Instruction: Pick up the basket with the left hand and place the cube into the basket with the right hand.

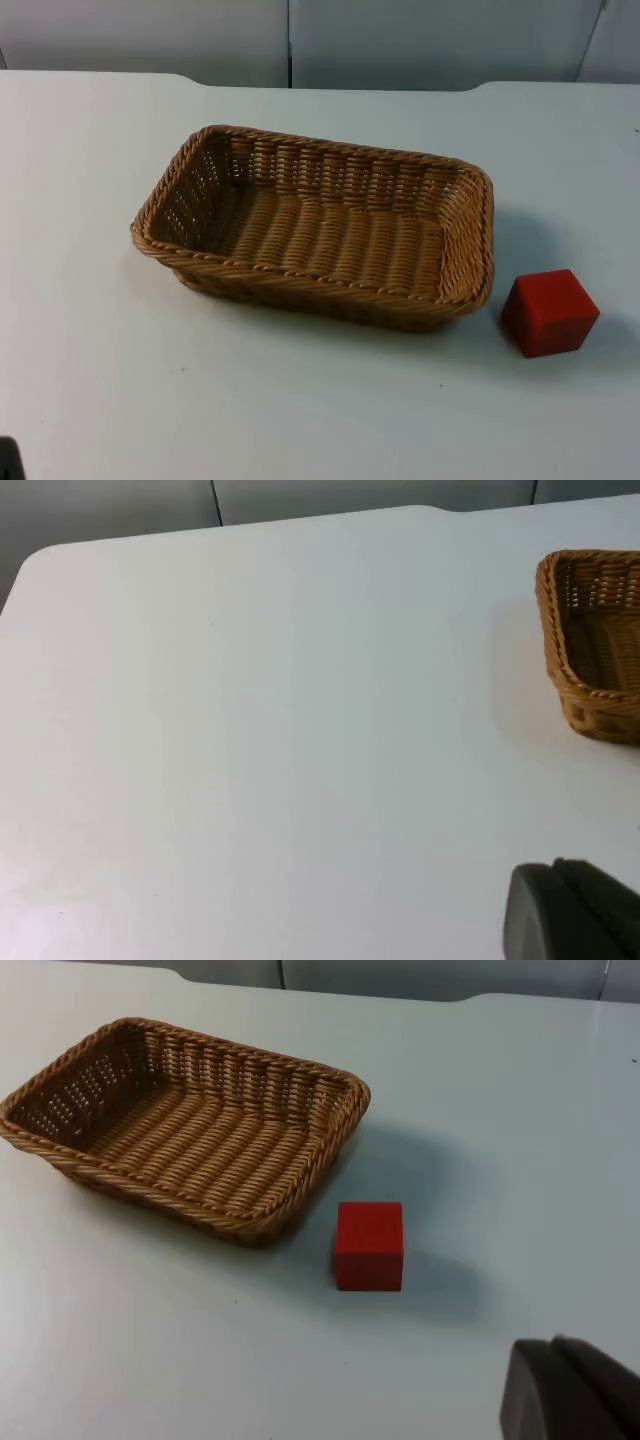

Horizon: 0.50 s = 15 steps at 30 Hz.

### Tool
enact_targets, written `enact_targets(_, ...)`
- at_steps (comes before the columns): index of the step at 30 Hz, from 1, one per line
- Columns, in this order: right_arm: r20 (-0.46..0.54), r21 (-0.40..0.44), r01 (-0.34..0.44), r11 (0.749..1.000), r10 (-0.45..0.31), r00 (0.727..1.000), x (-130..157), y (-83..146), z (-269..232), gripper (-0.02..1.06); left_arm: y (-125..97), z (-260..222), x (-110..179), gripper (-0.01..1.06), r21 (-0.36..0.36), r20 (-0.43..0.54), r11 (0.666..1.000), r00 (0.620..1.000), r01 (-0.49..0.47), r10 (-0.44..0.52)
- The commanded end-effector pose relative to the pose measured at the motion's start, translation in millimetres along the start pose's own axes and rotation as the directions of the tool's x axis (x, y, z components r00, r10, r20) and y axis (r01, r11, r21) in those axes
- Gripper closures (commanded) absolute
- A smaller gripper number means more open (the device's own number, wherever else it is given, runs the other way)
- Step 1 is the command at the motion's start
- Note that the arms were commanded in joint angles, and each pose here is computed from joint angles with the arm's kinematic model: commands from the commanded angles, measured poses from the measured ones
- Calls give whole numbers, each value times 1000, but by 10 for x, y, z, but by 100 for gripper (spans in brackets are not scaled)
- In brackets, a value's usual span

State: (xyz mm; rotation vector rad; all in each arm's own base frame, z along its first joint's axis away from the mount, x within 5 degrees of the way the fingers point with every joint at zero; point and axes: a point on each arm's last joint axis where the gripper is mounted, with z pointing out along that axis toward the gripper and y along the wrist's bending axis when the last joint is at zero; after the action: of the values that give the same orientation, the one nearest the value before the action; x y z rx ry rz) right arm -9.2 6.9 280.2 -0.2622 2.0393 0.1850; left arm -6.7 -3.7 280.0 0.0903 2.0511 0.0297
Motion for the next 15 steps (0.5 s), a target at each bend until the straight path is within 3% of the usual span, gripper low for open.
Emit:
enact_targets(1,7,-2,-3,1000,3,1000,2,3,10,105,0,-4,4,105,4,6,1000,1000,4,-4)
enact_targets(3,7,-2,-3,1000,3,1000,2,3,10,105,-9,-4,1,105,14,9,1000,1000,15,-15)
enact_targets(4,7,-2,-3,1000,3,1000,2,3,10,105,-52,-23,-27,105,62,30,997,998,50,-52)
enact_targets(6,7,-2,-3,1000,3,1000,2,3,10,105,-177,-109,-139,105,215,98,968,983,129,-153)
enact_targets(7,7,-2,-3,1000,3,1000,2,3,10,105,-245,-129,-220,105,306,116,937,970,171,-215)
enact_targets(8,7,-2,-3,1000,3,1000,2,3,10,105,-245,-129,-220,105,306,116,937,970,171,-215)
enact_targets(9,7,-2,-3,1000,3,1000,2,3,10,105,-308,-108,-309,105,392,108,898,959,201,-262)
enact_targets(12,7,-2,-3,1000,3,1000,2,3,10,105,-436,161,-551,105,548,-38,801,964,242,-265)
enact_targets(13,7,-2,-3,1000,3,1000,2,3,10,105,-436,161,-551,105,548,-38,801,964,242,-265)
enact_targets(15,7,-2,-3,1000,3,1000,2,3,10,105,-442,444,-647,105,552,-156,784,959,285,-238)
